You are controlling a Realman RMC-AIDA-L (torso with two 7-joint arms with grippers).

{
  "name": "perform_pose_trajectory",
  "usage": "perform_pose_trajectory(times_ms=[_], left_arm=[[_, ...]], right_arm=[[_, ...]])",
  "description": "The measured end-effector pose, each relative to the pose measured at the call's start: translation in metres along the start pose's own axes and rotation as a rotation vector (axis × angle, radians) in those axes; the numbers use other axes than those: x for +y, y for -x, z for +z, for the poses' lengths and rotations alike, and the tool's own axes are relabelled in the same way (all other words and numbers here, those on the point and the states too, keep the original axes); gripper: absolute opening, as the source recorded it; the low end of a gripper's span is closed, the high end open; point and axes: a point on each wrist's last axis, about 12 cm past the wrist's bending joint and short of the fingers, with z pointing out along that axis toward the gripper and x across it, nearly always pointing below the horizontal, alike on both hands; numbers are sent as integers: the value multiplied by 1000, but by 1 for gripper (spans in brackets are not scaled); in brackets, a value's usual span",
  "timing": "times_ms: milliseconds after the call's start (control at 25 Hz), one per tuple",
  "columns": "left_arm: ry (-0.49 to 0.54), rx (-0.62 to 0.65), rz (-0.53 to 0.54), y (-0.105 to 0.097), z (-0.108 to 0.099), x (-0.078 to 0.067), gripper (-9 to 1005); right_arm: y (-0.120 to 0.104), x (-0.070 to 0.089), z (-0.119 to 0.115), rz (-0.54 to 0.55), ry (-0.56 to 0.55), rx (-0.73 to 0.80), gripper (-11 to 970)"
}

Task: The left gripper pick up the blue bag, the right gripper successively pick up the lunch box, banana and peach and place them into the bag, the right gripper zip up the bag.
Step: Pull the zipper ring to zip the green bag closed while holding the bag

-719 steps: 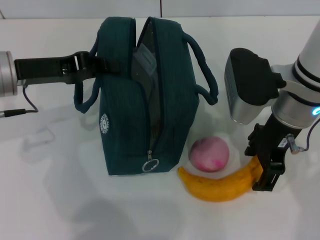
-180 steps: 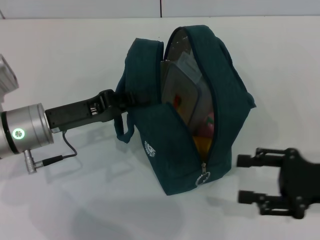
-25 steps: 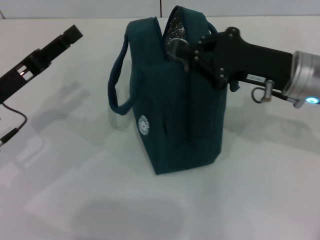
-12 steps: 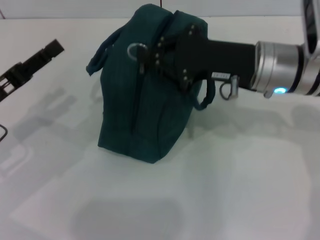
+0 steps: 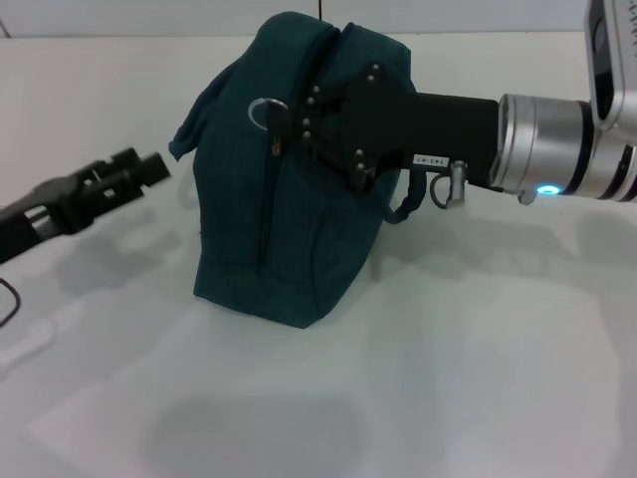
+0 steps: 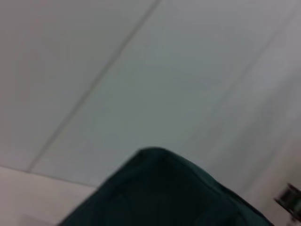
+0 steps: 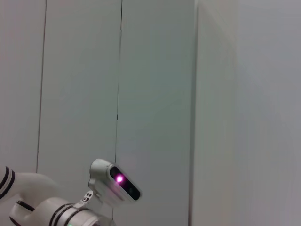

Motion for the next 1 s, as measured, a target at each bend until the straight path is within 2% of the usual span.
perform_pose_trajectory(times_ms=[200,480,1000], left_arm=[[-56,70,55,-2,12,-4,837],[-85,97,62,-1,26,-6,827],[-37,102,65,-7,28,-1,807]], right_arm=[[0,-1,0,-1,-5,-1,11],[1,-1,0,-1,-9,-6,12],[1,0,-1,9,-7,-12,11]])
